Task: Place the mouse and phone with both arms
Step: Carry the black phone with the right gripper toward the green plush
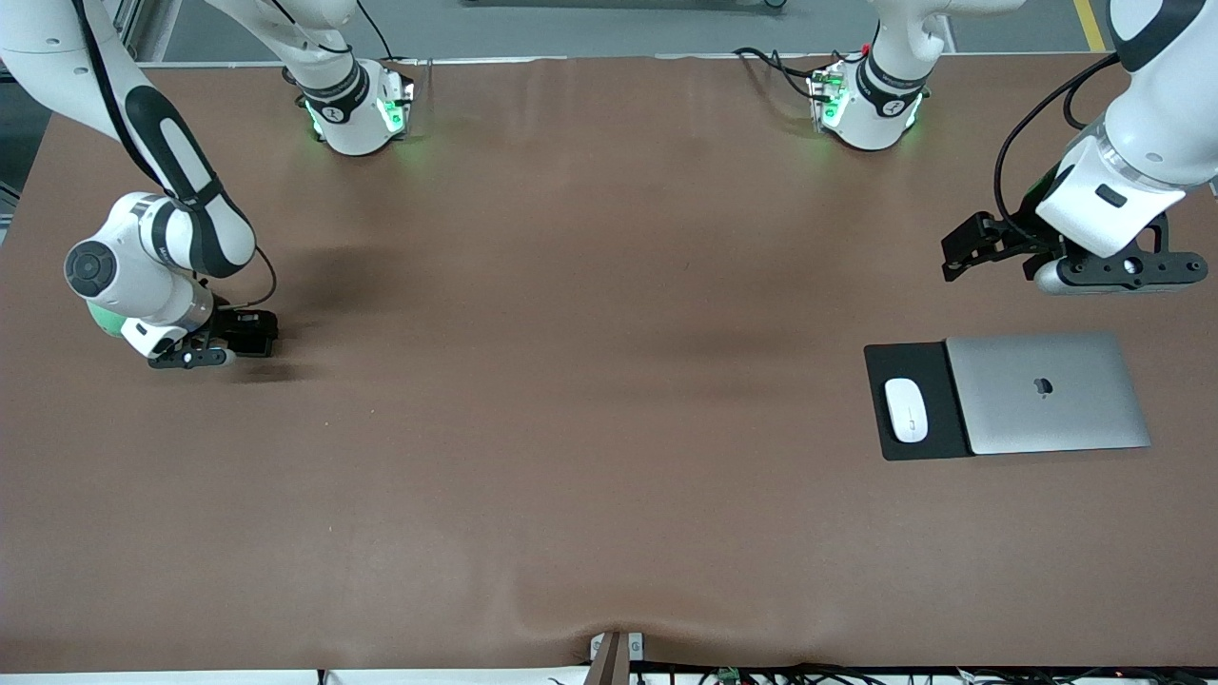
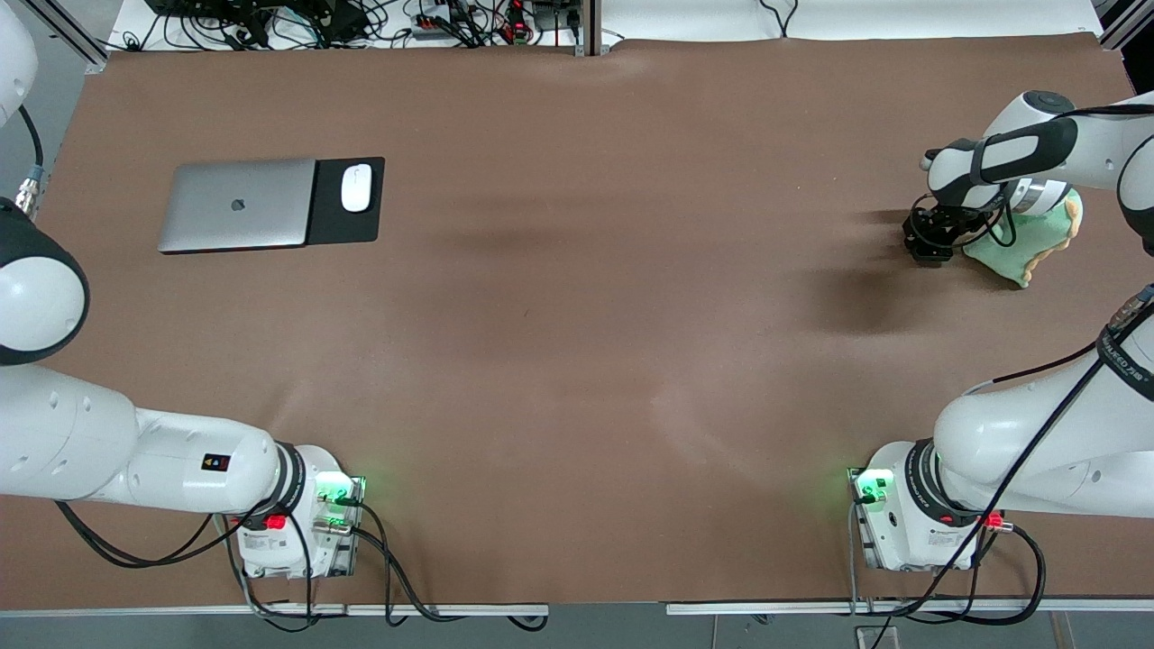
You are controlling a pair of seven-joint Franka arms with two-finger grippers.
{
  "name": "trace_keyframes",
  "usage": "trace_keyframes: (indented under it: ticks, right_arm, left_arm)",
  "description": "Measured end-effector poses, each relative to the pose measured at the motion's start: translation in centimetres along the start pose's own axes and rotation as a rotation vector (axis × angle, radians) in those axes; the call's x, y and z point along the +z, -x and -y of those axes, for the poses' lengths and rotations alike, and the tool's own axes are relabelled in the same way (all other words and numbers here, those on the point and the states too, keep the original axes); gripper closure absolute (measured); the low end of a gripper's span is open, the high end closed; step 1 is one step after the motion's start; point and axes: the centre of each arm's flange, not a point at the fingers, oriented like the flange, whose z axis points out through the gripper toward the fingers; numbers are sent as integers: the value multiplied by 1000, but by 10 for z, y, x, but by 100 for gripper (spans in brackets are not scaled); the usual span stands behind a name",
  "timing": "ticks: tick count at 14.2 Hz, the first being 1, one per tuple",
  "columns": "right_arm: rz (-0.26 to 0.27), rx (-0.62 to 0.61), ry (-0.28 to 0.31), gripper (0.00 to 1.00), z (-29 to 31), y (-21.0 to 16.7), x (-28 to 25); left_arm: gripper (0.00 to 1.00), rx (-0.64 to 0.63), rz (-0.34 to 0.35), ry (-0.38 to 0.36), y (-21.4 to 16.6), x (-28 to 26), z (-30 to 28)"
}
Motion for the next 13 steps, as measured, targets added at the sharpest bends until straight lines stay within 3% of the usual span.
trace_keyframes:
  ticks: [8, 10, 13]
  right_arm:
    - [9, 2, -4, 17, 10, 0, 4]
    - [12, 3, -5, 2, 10, 1, 5]
    - [14, -9, -5, 0, 15, -2, 2]
  left_arm:
    - [0, -1, -9, 2, -1, -4, -1]
    - [0, -4, -8, 2, -1, -4, -2]
    - [0, -8, -8, 2, 0, -4, -6]
